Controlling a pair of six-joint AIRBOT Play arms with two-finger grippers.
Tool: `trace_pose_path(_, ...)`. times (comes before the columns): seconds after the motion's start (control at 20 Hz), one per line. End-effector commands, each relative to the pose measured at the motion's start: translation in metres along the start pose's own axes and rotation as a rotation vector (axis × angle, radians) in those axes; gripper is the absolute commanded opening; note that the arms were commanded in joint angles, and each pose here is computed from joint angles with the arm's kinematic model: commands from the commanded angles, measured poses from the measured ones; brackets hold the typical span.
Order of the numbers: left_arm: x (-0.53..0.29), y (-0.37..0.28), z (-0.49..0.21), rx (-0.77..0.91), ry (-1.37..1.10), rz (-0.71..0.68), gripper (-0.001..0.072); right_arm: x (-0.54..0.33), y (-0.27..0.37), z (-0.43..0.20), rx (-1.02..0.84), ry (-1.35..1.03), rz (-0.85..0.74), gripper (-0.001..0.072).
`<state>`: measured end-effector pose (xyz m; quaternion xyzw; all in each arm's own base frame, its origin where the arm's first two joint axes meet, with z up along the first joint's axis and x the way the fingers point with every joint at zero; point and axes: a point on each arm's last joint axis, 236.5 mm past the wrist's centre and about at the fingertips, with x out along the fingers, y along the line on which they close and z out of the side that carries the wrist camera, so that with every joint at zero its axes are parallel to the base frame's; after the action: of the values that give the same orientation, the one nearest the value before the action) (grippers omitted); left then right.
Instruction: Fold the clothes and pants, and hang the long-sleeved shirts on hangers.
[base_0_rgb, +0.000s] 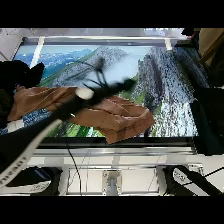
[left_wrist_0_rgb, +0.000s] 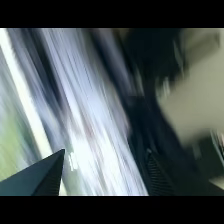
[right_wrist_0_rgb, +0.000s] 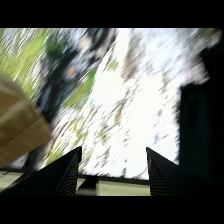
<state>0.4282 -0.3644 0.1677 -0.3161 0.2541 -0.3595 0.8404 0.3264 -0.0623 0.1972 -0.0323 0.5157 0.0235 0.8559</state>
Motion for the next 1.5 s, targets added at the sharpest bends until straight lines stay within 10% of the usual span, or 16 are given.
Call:
trace_pose_path(0.0, -0.091, 0.046, 0.104, 0.100, -0.076, 0.053, 0.0461, 0.083, 0.047, -0.083, 0.116, 0.208, 0.232, 0.0464)
trace_pose_path(0.05, -0.123, 0.070, 0.112, 0.095, -0.037, 0.111, 0.0363, 0.110, 0.064, -0.114, 0.161, 0.249, 0.287, 0.0464)
trace_pose_path(0.5, -0.407, 0.243, 0.105, -0.249, -0.057, 0.771, 0.0379, 0.200, 0.128, -0.137, 0.512, 0.020, 0.517, 0.0494)
trace_pose_path(0.7, -0.439, 0.264, 0.063, -0.360, -0.071, 0.830, 0.0415, 0.204, 0.155, -0.160, 0.505, 0.159, 0.638, 0.0521)
trace_pose_path(0.8, -0.439, 0.274, 0.039, -0.426, -0.057, 0.830, 0.0651, 0.210, 0.156, -0.170, 0.493, 0.197, 0.643, 0.0520)
trace_pose_path(1.45, -0.430, 0.291, 0.002, -0.521, -0.035, 0.817, 0.0650, 0.247, 0.152, -0.133, 0.619, 0.054, 0.696, 0.0501)
